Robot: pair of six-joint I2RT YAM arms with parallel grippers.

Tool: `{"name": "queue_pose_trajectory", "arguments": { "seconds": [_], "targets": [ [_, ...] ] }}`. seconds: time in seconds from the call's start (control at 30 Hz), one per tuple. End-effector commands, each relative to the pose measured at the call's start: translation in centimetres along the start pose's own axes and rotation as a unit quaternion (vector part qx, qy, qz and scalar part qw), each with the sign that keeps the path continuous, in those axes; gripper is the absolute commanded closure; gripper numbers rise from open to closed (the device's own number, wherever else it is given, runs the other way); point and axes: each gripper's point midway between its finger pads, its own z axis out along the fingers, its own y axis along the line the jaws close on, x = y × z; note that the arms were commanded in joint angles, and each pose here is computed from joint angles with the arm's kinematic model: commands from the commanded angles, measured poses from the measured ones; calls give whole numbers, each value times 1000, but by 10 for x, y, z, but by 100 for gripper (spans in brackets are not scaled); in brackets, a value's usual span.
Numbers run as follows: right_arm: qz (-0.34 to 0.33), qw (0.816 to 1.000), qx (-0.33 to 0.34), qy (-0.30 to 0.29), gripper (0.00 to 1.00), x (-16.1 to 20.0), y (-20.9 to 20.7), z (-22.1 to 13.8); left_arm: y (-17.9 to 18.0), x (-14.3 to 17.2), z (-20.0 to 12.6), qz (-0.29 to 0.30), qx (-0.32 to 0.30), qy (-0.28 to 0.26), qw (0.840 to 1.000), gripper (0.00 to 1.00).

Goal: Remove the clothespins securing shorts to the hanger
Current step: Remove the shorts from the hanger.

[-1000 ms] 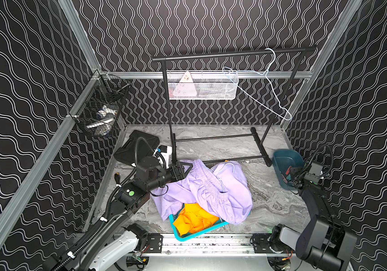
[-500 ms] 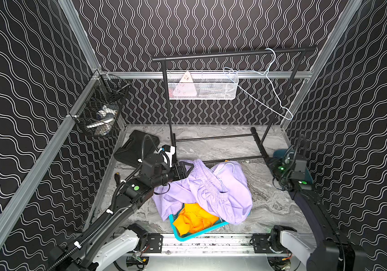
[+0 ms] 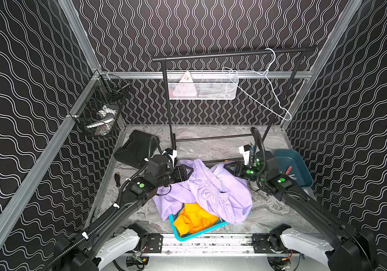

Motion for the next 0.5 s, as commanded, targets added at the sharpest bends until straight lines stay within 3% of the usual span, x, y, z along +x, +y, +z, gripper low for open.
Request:
{"name": "queue_pose_trajectory", "arguments": {
  "seconds": [0.0, 0.3, 0.47],
  "targets": [
    [-29, 999, 20, 40, 70, 16, -3, 15, -3, -4, 1, -1, 7, -10, 1000, 34],
    [-10, 995, 79, 64, 58, 36, -34, 40, 1, -1, -3, -3, 1, -9, 1000, 34],
    [2, 993, 95, 65, 58, 40, -43, 43, 0, -2, -1, -1, 2, -8, 1000, 34]
  ]
}}
